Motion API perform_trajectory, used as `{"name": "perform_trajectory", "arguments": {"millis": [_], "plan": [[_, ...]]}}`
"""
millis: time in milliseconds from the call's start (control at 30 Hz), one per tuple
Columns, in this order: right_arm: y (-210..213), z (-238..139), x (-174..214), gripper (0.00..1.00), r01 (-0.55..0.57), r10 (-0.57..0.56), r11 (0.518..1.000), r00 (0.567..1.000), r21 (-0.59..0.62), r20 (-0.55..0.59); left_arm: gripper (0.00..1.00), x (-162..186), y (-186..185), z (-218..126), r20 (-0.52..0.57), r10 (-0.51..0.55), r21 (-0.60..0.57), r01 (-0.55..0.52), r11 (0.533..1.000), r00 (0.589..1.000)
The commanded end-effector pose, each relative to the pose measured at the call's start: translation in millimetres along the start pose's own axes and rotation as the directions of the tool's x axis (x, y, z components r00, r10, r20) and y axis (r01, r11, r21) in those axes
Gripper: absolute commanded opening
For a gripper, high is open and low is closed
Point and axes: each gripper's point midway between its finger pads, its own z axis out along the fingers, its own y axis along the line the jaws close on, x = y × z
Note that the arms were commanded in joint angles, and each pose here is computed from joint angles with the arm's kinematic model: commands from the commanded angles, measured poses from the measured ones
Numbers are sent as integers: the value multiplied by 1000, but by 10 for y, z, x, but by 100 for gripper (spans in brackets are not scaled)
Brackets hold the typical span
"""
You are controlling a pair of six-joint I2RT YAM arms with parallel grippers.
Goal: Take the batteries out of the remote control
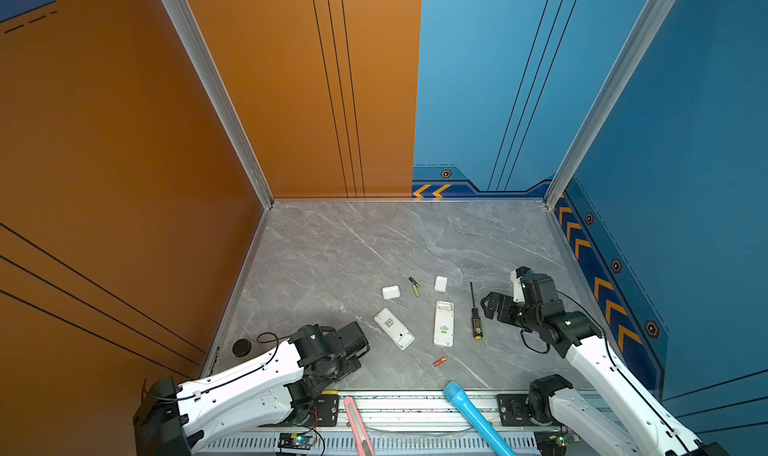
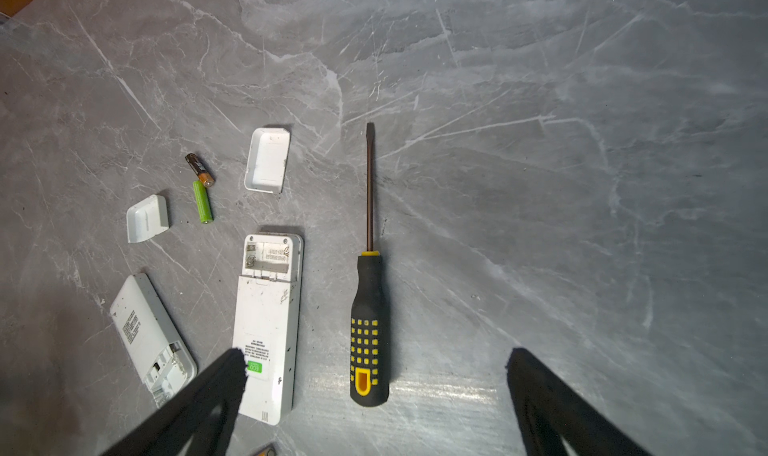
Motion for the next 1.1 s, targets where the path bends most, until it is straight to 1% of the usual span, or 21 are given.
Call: {"name": "perform_trajectory", "arguments": {"millis": [0,67,133,300,367,433,500,567,633,733,767,867,967,1067], "plan": [[-29,-20,32,100,-15,15,1000,1000,1,0,87,12,582,-70,-62,143,-302,-155,941,988],[-35,-40,33,100,-13,13,1000,1000,2,7,89,28,582,-66,-94,178,-345,-200,917,979],[-39,-57,33,100,-10,10,1000,1000,2,12,91,0,585,-77,-98,204,-385,-226,895,974],[-38,-90,28,100,-11,11,1000,1000,1,19,90,6,527,-70,-118,232,-369,-260,892,965],[-46,-86,36,100,-13,13,1000,1000,2,18,85,53,575,-52,-142,235,-357,-272,894,961],[-40,-88,36,100,-12,12,1000,1000,0,17,78,104,594,-41,-160,241,-327,-282,902,957],[-51,-84,39,100,-15,14,1000,1000,3,17,75,137,620,-37,-179,268,-296,-312,903,947],[-50,-85,37,100,-13,13,1000,1000,4,17,74,172,677,-48,-209,282,-294,-335,895,936],[-60,-86,33,100,-13,12,1000,1000,8,19,73,199,716,-39,-230,298,-313,-360,879,927],[-53,-90,32,100,-13,13,1000,1000,4,21,73,202,766,-34,-252,316,-386,-394,834,915],[-49,-91,35,100,-13,13,1000,1000,2,19,74,194,784,-30,-257,317,-417,-401,816,913],[-45,-100,37,100,-12,12,1000,1000,-1,20,73,150,789,-41,-241,318,-473,-397,786,917],[-48,-110,35,100,-13,13,1000,1000,-1,22,72,108,799,-78,-220,311,-498,-381,779,925],[-51,-110,34,100,-12,12,1000,1000,0,25,69,144,851,-64,-229,303,-507,-380,774,925]]}}
